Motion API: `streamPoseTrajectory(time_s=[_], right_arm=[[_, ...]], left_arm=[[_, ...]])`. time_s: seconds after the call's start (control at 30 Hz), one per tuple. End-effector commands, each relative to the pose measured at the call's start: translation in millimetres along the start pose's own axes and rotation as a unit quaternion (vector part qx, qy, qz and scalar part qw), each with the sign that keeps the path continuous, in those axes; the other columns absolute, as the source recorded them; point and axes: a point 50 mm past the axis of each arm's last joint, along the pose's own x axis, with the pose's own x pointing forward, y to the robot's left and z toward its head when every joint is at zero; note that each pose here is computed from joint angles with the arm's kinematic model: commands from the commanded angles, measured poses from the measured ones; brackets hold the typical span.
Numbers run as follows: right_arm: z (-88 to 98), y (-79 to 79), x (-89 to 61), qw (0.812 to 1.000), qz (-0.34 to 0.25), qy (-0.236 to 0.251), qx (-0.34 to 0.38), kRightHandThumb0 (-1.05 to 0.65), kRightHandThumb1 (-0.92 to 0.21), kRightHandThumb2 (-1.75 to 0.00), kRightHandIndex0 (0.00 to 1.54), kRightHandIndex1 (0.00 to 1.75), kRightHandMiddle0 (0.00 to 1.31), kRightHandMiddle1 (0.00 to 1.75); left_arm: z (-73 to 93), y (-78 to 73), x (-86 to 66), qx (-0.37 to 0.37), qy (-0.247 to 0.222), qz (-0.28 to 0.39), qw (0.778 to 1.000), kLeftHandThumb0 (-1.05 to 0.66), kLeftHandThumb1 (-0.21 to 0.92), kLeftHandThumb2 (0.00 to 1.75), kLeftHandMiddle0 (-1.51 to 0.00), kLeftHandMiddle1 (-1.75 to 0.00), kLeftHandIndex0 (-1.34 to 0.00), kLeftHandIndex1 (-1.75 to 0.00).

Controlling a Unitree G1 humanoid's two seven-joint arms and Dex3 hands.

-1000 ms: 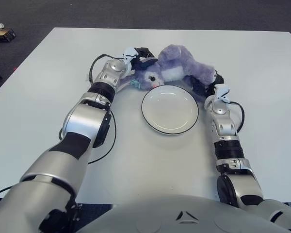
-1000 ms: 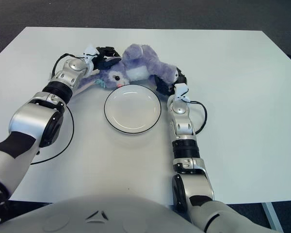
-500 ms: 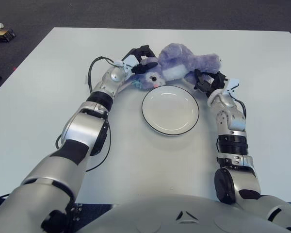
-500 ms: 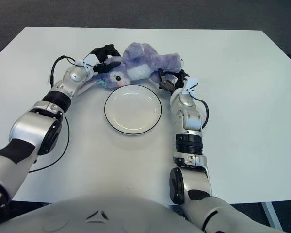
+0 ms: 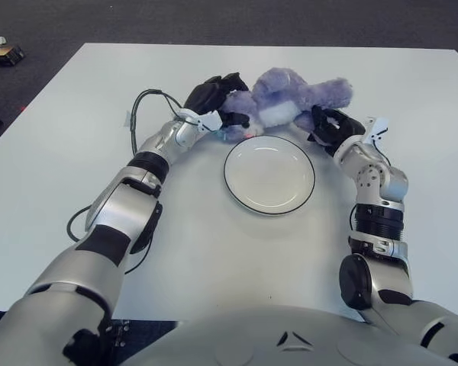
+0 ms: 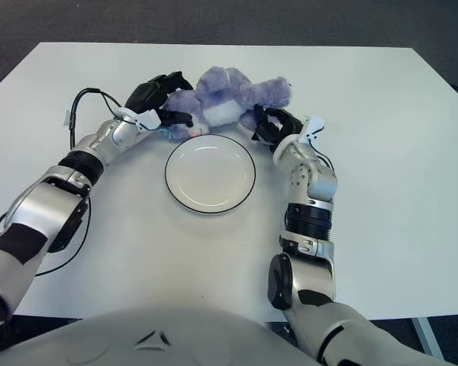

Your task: Put the doll into the plate.

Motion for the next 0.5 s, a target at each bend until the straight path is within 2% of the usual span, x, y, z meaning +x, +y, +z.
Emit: streamPoseTrajectory(time_s=[0.0,0.13,0.37,0.43,0.47], right_arm=[[19.1,3.3,-1.7,1.0,0.012,0.002,0.012,0.17,-0.59,-0.63,0.87,1.75,0.59,1.75],[23.1,4.6,-1.9,1.0,0.013,0.012,0.014,0.18,-0.59,-0.63,0.85,1.75,0.58,1.75],[24.0,4.6,-2.2,1.0,0.013,0.016,0.015,0.18,-0.6,-0.62,0.84,1.75,0.57,1.75],[31.0,7.0,0.0,0.999,0.018,0.036,0.006,0.18,-0.61,-0.6,0.84,1.75,0.57,1.75],[33.2,7.6,0.6,0.999,0.019,0.043,0.003,0.18,-0.62,-0.58,0.84,1.75,0.58,1.75]], left_arm=[[2.2,-1.2,-8.6,0.053,-0.047,0.014,0.997,-0.42,0.92,0.07,-0.27,-0.8,-0.23,-0.87],[6.1,-1.4,-11.7,0.096,-0.088,0.033,0.991,-0.41,0.92,0.08,-0.31,-0.71,-0.24,-0.84],[6.0,-2.5,-12.7,0.106,-0.096,0.04,0.989,-0.41,0.92,0.09,-0.32,-0.68,-0.25,-0.83],[9.3,-2.5,-12.9,0.208,-0.15,0.054,0.965,-0.42,0.92,0.1,-0.33,-0.63,-0.26,-0.82],[10.6,-2.5,-13.4,0.244,-0.172,0.061,0.952,-0.43,0.92,0.11,-0.37,-0.51,-0.27,-0.81]])
